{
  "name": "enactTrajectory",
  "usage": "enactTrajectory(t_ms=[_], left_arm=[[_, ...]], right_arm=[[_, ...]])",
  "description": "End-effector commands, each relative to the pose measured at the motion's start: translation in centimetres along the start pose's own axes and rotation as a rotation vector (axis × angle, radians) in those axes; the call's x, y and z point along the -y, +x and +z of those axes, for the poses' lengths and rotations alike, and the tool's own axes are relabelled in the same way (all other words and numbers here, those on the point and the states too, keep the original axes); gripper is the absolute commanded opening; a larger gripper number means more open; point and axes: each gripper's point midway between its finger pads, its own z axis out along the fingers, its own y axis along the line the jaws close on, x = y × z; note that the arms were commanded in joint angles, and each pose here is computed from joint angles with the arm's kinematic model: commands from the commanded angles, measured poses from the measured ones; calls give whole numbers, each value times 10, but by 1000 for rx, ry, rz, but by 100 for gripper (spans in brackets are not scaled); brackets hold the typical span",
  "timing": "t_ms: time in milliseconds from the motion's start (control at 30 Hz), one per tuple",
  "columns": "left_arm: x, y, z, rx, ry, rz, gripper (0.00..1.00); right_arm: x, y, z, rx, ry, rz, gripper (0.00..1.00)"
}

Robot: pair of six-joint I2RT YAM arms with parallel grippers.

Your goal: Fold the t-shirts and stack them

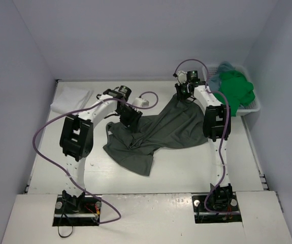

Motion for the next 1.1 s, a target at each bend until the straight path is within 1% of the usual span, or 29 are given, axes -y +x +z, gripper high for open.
enactTrajectory(t_ms=[0,100,200,400,467,567,733,800,900,1067], left_arm=[[40,-17,-5,50,31,100,32],[54,-8,10,5,29,142,32],[54,2,20,-30,3,149,32],[31,6,26,-35,-111,151,32],[25,4,22,-31,-154,152,32],[27,-5,13,-5,-167,169,32],[32,-8,5,-4,-155,176,31],[34,-8,3,-1,-144,176,28],[41,-8,-1,0,-117,178,28],[43,-24,-20,61,-144,198,34]], right_arm=[[0,-10,-22,-2,28,2,0],[0,-7,-22,-8,26,0,0],[-4,-5,-23,-10,14,-6,0],[-10,-7,-29,-1,-12,-9,0],[-10,-8,-30,1,-13,-7,0],[-10,-9,-31,3,-11,-10,0],[-11,-9,-30,4,-17,-6,0],[-10,-7,-30,1,-15,-8,0],[-8,-6,-33,-5,-3,-17,0],[-4,-2,-35,-9,-6,-8,0]])
